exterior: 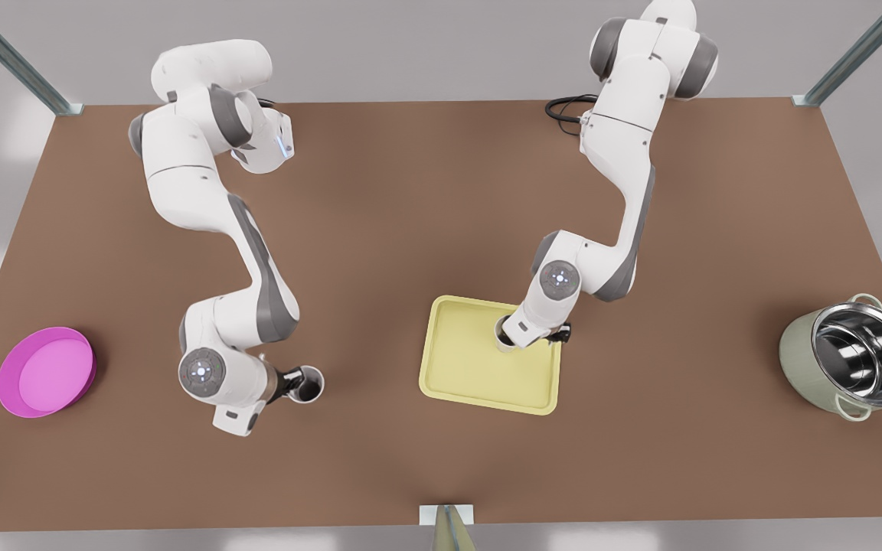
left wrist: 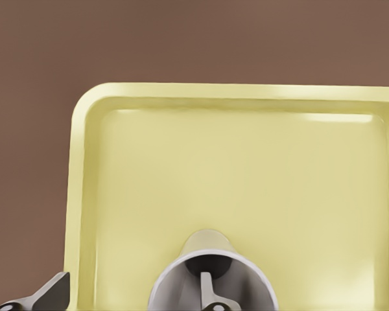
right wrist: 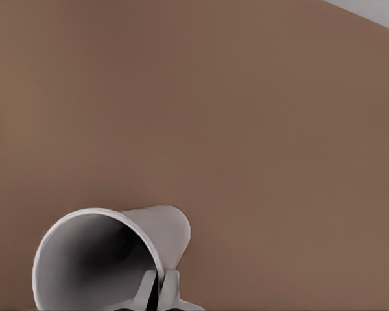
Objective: Use the left arm to pick up the white IKEA cup from the tray and place it on the middle-left position; use the right arm to pick up the white IKEA cup from the tray and place it on the middle-right position
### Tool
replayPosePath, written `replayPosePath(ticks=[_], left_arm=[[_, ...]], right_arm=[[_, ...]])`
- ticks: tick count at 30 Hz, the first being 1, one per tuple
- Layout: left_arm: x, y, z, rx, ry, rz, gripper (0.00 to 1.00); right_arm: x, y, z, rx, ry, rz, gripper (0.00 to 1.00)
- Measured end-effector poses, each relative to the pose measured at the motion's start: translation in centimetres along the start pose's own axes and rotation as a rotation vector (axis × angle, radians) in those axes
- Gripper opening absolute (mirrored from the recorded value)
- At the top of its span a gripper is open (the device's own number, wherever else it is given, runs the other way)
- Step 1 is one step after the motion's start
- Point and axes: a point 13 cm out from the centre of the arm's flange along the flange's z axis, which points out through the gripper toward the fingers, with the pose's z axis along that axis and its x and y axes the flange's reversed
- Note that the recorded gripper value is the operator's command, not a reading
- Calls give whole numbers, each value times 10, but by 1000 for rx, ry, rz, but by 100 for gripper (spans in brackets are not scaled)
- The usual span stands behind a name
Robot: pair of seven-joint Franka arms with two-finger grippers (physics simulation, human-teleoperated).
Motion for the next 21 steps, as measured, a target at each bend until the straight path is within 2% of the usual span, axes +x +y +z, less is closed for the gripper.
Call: replayPosePath(ticks=[5,6,7,8,10,12,13,19,20,21], left_arm=[[3,-3,17,-1,-1,-1,98],[2,-4,18,1,-5,-1,95],[1,-5,18,3,-10,-3,90],[0,-6,18,5,-14,-4,80],[-2,-7,17,8,-22,-6,68],[-4,-8,16,11,-28,-9,50],[-4,-8,16,11,-30,-10,45],[-10,-9,10,22,-44,-25,33],[-12,-10,8,27,-48,-30,30],[-14,-11,6,30,-52,-33,21]], right_arm=[[0,-8,12,-3,1,-36,14],[0,-11,15,-3,2,-40,14],[0,-12,17,-4,2,-47,14],[0,-13,20,-5,2,-53,14],[-1,-15,25,-6,2,-66,14],[-2,-17,29,-6,-3,-78,14],[-2,-19,31,-6,-4,-84,14],[-3,-30,33,-6,-17,-116,16],[-3,-32,33,-6,-18,-121,17],[-3,-33,33,-7,-20,-125,17]])
